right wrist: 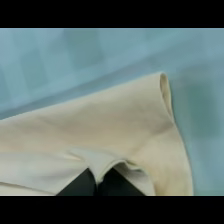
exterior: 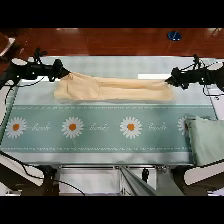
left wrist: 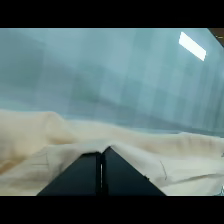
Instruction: Fold the shirts.
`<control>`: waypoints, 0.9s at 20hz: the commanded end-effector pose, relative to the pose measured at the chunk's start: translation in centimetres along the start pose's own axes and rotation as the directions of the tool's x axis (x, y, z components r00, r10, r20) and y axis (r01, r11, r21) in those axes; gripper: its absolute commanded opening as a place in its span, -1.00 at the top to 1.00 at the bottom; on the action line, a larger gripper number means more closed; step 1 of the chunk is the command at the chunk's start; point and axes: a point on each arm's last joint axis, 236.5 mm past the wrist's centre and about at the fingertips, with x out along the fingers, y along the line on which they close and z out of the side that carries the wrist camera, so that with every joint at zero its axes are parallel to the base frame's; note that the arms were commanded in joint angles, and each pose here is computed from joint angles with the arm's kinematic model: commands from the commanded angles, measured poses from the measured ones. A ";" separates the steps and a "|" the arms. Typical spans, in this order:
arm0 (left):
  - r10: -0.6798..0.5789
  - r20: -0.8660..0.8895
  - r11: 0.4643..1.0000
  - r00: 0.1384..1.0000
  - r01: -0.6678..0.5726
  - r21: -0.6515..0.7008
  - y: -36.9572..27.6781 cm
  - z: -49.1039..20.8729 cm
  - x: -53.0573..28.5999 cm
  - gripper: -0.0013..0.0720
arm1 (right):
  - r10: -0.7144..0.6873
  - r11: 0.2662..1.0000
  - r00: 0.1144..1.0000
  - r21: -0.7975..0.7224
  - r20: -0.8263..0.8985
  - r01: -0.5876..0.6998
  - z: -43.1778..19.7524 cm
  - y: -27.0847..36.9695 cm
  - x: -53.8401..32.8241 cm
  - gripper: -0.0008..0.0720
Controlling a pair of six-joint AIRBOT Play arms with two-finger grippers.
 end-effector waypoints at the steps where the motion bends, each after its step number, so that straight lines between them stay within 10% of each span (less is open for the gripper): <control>1: -0.008 -0.032 1.000 0.999 0.008 0.009 -0.1 -0.1 1.1 0.37 | 0.003 1.000 1.000 0.011 0.006 -0.003 0.5 -0.3 0.8 -0.06; 2: -0.015 -0.064 1.000 0.998 0.016 0.007 -0.2 -0.9 1.1 -0.44 | 0.004 1.000 1.000 0.002 -0.001 -0.004 0.5 -0.3 0.6 -0.16; 10: 0.333 -0.177 0.941 0.926 -0.338 0.005 9.5 -2.7 -14.7 -0.41 | -0.058 0.996 0.998 0.061 0.001 0.058 2.1 -6.4 -9.1 -0.16; 18: 0.201 0.177 0.972 0.963 -0.218 0.083 2.7 -8.3 -14.8 -0.41 | 0.012 0.978 0.997 0.211 -0.078 0.005 -1.4 -7.6 -1.9 -0.16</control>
